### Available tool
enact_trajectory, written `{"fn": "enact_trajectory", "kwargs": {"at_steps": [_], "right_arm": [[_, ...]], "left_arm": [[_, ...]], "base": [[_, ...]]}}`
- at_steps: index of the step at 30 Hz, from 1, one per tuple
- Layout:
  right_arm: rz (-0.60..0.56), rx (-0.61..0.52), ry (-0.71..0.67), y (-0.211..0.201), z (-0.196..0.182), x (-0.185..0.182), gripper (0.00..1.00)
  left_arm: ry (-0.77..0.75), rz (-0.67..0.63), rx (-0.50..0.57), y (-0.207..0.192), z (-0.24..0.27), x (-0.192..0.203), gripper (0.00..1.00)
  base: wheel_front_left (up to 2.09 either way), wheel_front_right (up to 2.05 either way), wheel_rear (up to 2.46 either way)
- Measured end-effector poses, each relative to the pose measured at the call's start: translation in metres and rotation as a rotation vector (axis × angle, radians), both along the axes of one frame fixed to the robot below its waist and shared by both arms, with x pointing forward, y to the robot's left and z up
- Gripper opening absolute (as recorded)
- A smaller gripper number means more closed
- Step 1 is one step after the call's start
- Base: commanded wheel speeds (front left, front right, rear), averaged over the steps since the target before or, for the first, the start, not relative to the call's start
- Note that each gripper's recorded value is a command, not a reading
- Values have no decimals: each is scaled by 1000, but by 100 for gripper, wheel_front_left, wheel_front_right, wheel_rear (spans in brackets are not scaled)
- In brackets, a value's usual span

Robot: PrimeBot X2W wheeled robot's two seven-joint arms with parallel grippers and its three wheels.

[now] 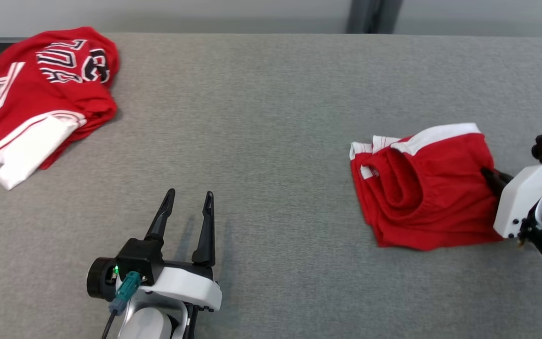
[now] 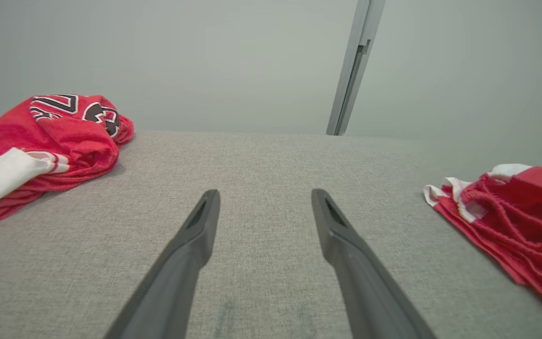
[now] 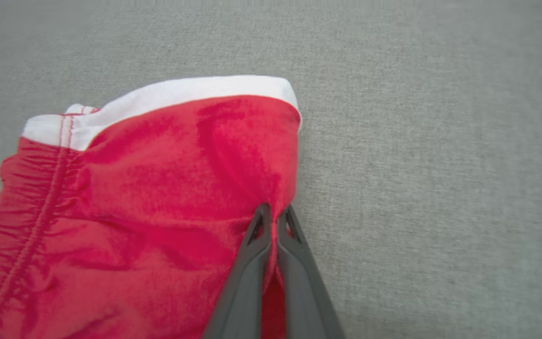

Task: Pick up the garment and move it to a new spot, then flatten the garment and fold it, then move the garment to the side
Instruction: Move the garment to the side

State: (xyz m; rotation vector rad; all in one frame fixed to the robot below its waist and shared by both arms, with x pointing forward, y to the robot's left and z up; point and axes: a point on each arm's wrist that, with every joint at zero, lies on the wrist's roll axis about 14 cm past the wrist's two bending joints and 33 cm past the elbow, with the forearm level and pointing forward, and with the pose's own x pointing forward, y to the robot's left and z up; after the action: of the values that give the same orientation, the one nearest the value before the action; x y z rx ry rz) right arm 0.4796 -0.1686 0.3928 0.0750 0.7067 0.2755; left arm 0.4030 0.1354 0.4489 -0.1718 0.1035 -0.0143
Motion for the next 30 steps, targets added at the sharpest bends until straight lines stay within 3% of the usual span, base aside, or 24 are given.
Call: {"fn": "enact_trajectory", "kwargs": {"at_steps": [21, 30], "right_arm": [[-326, -270, -128, -173, 45, -12, 0], [-354, -386, -131, -208, 42, -6, 0]], "left_arm": [[-21, -454, 5, -142, -27, 57, 100], [-34, -490, -32, -159, -27, 69, 100]], "base": [[0, 0, 0], [0, 0, 0]]}}
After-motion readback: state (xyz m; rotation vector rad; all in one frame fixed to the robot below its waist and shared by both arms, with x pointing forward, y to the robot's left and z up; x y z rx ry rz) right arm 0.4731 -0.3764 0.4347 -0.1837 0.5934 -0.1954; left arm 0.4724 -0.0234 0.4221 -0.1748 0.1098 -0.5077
